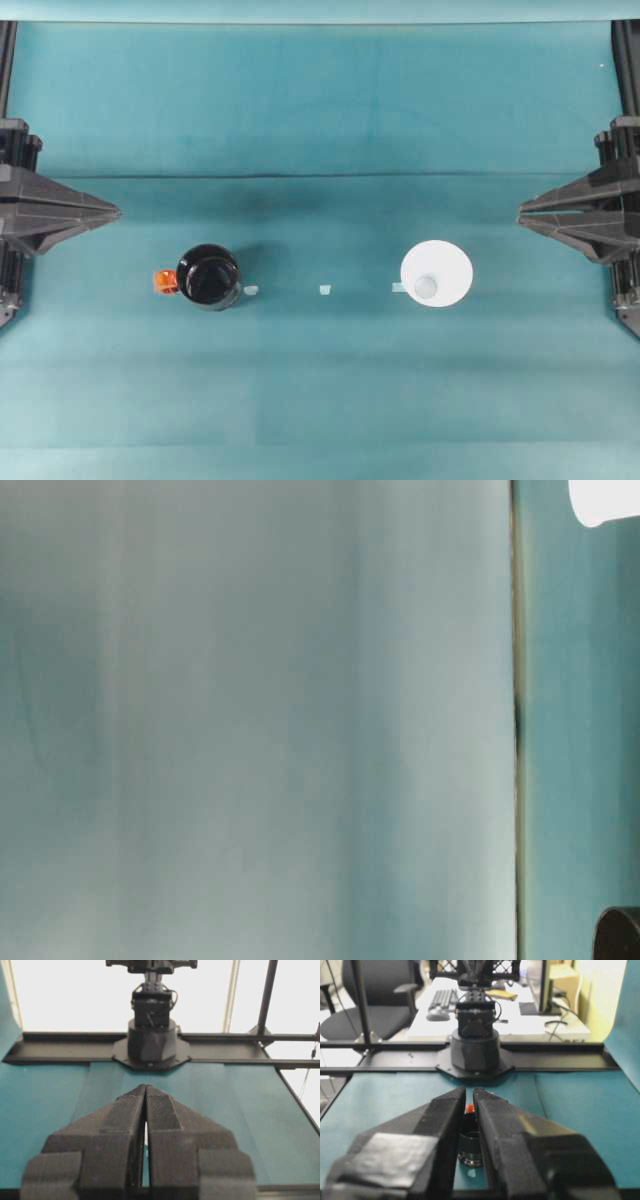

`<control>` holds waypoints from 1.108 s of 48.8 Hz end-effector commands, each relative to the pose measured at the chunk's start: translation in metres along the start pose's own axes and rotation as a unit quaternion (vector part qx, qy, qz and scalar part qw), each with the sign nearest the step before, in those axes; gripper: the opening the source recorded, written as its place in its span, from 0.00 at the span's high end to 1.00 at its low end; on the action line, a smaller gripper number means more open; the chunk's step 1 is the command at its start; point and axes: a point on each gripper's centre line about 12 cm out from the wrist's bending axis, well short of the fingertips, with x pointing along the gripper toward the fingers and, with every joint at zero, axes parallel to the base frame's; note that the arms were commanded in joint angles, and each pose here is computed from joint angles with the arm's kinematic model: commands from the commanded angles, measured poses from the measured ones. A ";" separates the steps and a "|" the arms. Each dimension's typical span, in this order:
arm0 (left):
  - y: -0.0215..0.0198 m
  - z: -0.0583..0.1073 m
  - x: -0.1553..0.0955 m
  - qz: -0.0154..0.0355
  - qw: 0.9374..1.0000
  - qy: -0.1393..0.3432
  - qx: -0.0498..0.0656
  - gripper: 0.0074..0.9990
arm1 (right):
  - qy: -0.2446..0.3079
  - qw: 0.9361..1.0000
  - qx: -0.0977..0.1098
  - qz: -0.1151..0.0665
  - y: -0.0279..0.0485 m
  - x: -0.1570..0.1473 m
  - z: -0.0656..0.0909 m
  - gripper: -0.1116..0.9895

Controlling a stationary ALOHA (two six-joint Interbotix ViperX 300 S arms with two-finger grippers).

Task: Put the paper cup into the moved red handle cup holder.

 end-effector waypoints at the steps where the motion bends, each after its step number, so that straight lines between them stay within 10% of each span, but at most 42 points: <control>1: 0.0014 0.000 0.009 0.003 1.000 0.027 -0.007 0.98 | -0.002 1.000 0.002 -0.003 -0.0010 0.002 0.001 0.90; 28: 0.0018 0.002 0.029 0.007 0.978 0.206 -0.016 0.98 | 0.121 0.992 0.031 -0.008 -0.0017 0.003 -0.002 0.99; 47: 0.0020 -0.012 0.055 0.011 0.923 0.385 -0.017 0.98 | 0.180 0.983 0.035 -0.012 -0.0026 0.002 -0.005 0.99; 54: 0.0020 -0.030 0.060 0.012 0.889 0.457 -0.016 0.98 | 0.190 0.981 0.035 -0.016 -0.0038 0.002 -0.007 0.99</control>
